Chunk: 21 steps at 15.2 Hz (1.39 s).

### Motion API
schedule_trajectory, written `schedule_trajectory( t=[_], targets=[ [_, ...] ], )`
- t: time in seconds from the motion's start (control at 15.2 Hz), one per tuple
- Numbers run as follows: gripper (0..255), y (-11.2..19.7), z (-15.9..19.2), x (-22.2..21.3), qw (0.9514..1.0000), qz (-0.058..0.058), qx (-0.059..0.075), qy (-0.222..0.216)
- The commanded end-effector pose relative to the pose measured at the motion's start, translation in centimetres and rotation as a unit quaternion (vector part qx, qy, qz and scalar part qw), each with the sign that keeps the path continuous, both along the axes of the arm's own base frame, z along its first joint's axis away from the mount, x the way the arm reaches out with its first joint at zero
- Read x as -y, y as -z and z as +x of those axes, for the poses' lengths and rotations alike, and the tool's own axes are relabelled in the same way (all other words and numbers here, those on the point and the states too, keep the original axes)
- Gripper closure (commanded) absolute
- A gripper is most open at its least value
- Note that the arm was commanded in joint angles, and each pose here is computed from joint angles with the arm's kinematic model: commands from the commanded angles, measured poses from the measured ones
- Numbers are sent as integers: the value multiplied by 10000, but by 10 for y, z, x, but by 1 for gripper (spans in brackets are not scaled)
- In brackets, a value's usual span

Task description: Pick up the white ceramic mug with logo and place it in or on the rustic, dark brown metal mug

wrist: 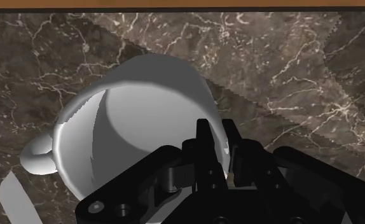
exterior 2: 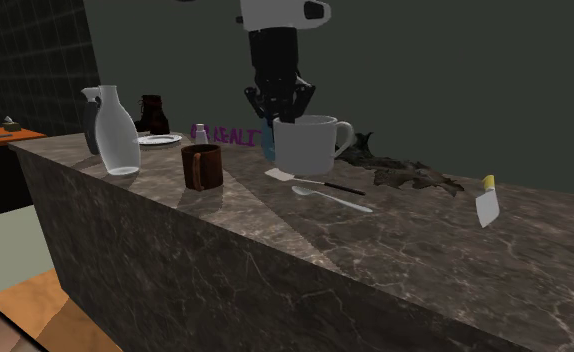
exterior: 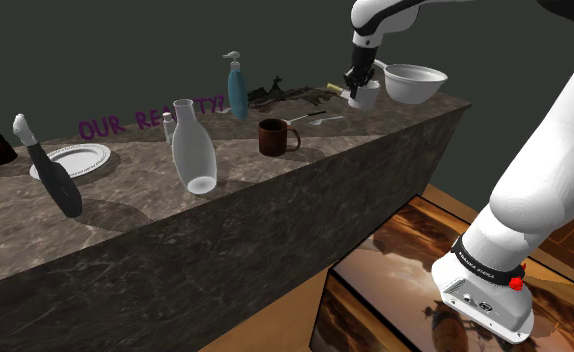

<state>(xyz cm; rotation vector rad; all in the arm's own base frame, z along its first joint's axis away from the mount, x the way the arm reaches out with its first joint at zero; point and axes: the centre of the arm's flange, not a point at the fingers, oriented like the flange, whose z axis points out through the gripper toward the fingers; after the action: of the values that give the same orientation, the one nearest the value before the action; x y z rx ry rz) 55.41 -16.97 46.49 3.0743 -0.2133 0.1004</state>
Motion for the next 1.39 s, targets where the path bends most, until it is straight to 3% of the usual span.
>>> schedule_trajectory(
  t=[0.0,0.46,1.32],
  targets=[
    [255,-11,1,-1,10000,0,-1,0],
    [255,-45,1,-1,10000,0,-1,0],
    [255,-52,47,-166,10000,0,-1,0]
  ],
)
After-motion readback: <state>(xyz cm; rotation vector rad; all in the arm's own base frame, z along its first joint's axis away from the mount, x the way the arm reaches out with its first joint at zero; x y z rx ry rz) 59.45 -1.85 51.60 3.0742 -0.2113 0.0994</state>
